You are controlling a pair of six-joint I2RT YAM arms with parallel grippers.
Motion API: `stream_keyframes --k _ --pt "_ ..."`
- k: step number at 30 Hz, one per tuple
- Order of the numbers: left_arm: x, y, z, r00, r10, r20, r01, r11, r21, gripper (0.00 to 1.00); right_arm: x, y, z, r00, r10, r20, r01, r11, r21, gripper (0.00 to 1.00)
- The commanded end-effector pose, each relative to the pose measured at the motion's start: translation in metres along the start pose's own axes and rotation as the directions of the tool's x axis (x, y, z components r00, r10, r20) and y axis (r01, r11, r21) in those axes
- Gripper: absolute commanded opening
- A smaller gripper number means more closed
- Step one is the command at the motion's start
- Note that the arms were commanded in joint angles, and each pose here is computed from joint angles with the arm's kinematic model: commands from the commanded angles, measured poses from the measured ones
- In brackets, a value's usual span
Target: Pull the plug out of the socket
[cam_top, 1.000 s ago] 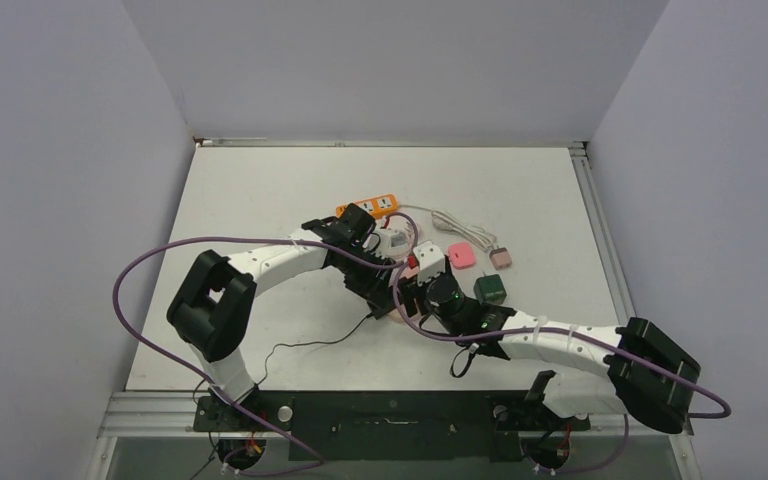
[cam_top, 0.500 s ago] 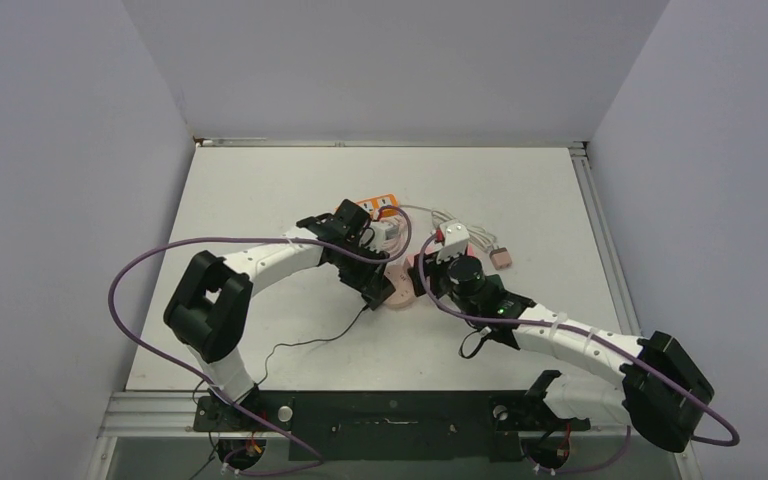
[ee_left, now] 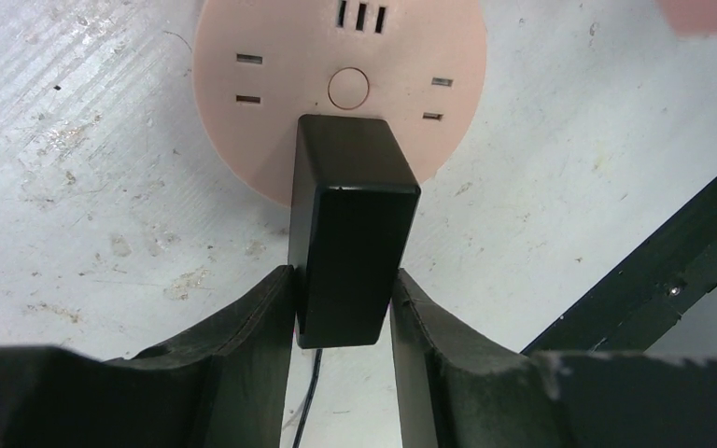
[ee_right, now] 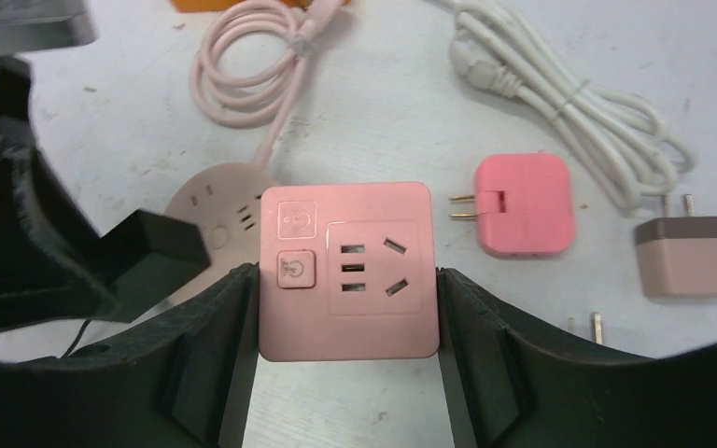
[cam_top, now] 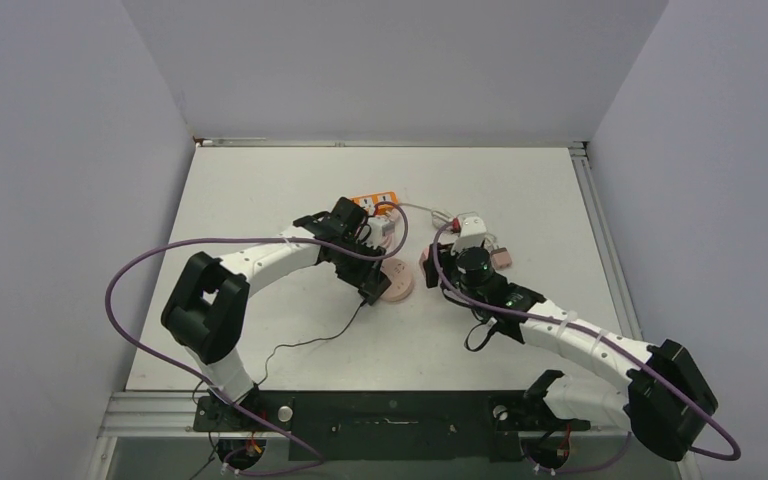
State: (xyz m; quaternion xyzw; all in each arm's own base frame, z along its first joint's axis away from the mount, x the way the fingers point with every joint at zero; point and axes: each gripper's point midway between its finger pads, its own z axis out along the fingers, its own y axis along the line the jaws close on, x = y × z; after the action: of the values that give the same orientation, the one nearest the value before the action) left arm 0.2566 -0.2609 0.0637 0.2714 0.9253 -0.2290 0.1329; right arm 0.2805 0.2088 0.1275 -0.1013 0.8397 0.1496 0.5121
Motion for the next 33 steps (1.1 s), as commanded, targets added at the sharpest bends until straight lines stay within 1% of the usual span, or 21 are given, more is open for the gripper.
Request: stream_keyframes --k 1,3,4,5,6,7,9,10,12,13,16,20,22,25,26,27,29,33 --pt "-0.004 0.01 -0.009 1.0 0.007 0.03 -0.005 0.998 -0.062 0.07 -0.035 -0.039 0.005 0.995 0.081 0.051 -0.087 0.988 0.127 0.05" --pt "-0.006 0.009 -0.011 0.999 0.013 0.041 -0.011 0.998 -0.058 0.18 -0.027 -0.056 0.012 0.994 0.111 0.016 -0.112 0.982 0.15 0.05" --pt "-0.006 0.008 -0.012 0.999 0.017 0.045 -0.014 0.998 -0.056 0.27 -0.023 -0.064 0.015 0.992 0.122 -0.002 -0.12 0.98 0.158 0.05" --pt "-0.007 0.008 -0.013 0.998 0.021 0.051 -0.018 0.998 -0.06 0.41 -0.018 -0.07 0.018 0.991 0.13 -0.019 -0.125 0.978 0.166 0.05" --pt "-0.007 0.008 -0.014 0.998 0.027 0.056 -0.023 0.998 -0.065 0.5 -0.016 -0.076 0.02 0.99 0.138 -0.028 -0.131 0.976 0.176 0.05" --pt "-0.009 0.008 -0.015 0.998 0.034 0.061 -0.03 0.997 -0.069 0.57 -0.014 -0.08 0.023 0.989 0.141 -0.036 -0.132 0.974 0.183 0.05" --pt "-0.01 0.007 -0.017 0.996 0.045 0.071 -0.039 0.997 -0.072 0.67 -0.011 -0.091 0.028 0.987 0.153 -0.047 -0.14 0.969 0.205 0.08" --pt "-0.011 0.006 -0.018 0.996 0.049 0.076 -0.043 0.996 -0.075 0.7 -0.009 -0.095 0.031 0.985 0.163 -0.056 -0.148 0.966 0.212 0.12" --pt "-0.014 0.005 -0.022 0.993 0.064 0.1 -0.056 0.995 -0.085 0.8 -0.005 -0.101 0.036 0.98 0.187 -0.069 -0.168 0.962 0.217 0.21" --pt "-0.015 0.005 -0.024 0.99 0.075 0.115 -0.065 0.994 -0.091 0.84 -0.004 -0.102 0.038 0.978 0.197 -0.071 -0.178 0.96 0.216 0.27" --pt "-0.022 0.003 -0.033 0.978 0.124 0.165 -0.102 0.985 -0.136 0.88 -0.001 -0.106 0.04 0.976 0.207 -0.067 -0.188 0.957 0.222 0.45" --pt "-0.033 -0.002 -0.042 0.959 0.174 0.225 -0.134 0.974 -0.181 0.91 0.001 -0.113 0.04 0.976 0.211 -0.058 -0.19 0.948 0.256 0.7" --pt "-0.036 -0.006 -0.043 0.951 0.201 0.234 -0.155 0.967 -0.2 0.93 0.002 -0.114 0.04 0.976 0.211 -0.054 -0.19 0.947 0.259 0.82" --pt "-0.037 -0.009 -0.038 0.954 0.206 0.219 -0.165 0.968 -0.191 0.94 -0.003 -0.113 0.039 0.977 0.21 -0.03 -0.197 0.948 0.249 0.96" --pt "-0.036 -0.009 -0.035 0.958 0.202 0.204 -0.164 0.968 -0.189 0.94 -0.005 -0.112 0.037 0.978 0.209 -0.018 -0.199 0.949 0.246 0.99" --pt "-0.035 -0.007 -0.032 0.961 0.199 0.191 -0.162 0.968 -0.19 0.95 -0.006 -0.113 0.036 0.978 0.21 -0.008 -0.202 0.948 0.246 1.0" --pt "-0.035 -0.006 -0.026 0.967 0.191 0.17 -0.158 0.969 -0.19 0.95 -0.011 -0.114 0.031 0.977 0.21 0.021 -0.209 0.947 0.246 0.95" --pt "-0.037 -0.001 -0.016 0.974 0.18 0.139 -0.149 0.967 -0.205 0.95 -0.021 -0.114 0.018 0.972 0.209 0.104 -0.227 0.947 0.227 0.92"
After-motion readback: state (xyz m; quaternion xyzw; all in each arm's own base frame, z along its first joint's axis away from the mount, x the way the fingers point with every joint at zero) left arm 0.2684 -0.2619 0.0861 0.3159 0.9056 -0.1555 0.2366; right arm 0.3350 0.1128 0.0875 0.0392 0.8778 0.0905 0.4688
